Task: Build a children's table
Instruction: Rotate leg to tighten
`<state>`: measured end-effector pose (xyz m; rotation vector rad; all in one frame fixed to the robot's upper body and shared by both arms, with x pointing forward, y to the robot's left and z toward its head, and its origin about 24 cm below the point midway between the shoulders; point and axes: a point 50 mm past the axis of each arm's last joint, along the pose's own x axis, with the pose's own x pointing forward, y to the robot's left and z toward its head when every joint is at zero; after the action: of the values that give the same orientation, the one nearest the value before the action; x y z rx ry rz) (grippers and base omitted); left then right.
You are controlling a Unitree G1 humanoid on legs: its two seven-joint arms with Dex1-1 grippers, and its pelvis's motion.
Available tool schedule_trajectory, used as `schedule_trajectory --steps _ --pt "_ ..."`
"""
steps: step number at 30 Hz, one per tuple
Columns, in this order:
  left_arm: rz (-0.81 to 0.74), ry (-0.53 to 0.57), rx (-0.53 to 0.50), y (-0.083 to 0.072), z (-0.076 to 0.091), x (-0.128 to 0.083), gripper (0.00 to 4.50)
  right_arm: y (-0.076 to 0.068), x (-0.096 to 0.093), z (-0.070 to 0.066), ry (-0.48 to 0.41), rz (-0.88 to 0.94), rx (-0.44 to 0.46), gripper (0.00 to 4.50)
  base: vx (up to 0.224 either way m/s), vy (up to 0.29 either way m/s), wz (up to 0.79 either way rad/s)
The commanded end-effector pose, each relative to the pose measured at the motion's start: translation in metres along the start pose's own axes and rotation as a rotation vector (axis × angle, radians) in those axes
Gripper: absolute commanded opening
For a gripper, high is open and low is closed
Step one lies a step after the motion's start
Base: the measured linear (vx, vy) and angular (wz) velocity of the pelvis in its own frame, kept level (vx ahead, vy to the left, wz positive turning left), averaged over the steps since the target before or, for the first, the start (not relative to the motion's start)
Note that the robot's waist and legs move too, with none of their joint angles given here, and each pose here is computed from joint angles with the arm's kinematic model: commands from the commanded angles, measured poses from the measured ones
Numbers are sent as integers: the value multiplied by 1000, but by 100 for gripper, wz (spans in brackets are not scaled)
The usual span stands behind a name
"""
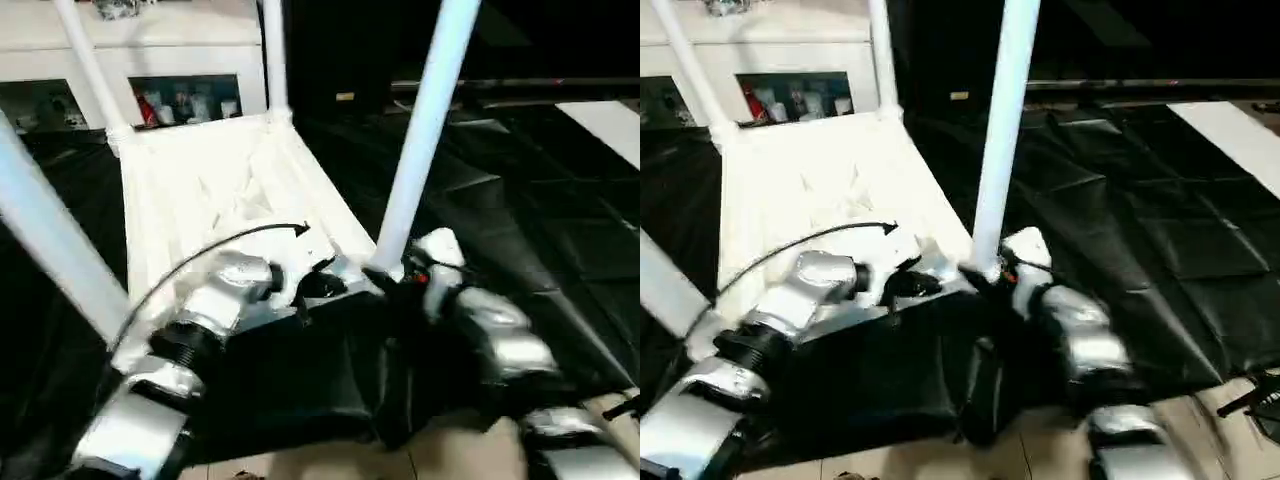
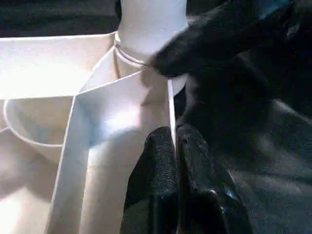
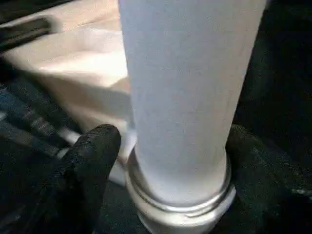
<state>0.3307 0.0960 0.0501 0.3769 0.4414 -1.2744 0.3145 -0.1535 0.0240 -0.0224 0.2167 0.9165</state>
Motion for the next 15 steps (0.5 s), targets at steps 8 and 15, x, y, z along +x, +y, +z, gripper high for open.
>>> schedule_trajectory --steps 8,15 --pt "-296 65 34 -19 -13 -13 0 19 -8 12 67 439 -55 366 43 -39 4" --pt "-297 88 32 -14 -18 -23 0 16 -11 13 128 498 -141 351 0 0 0"
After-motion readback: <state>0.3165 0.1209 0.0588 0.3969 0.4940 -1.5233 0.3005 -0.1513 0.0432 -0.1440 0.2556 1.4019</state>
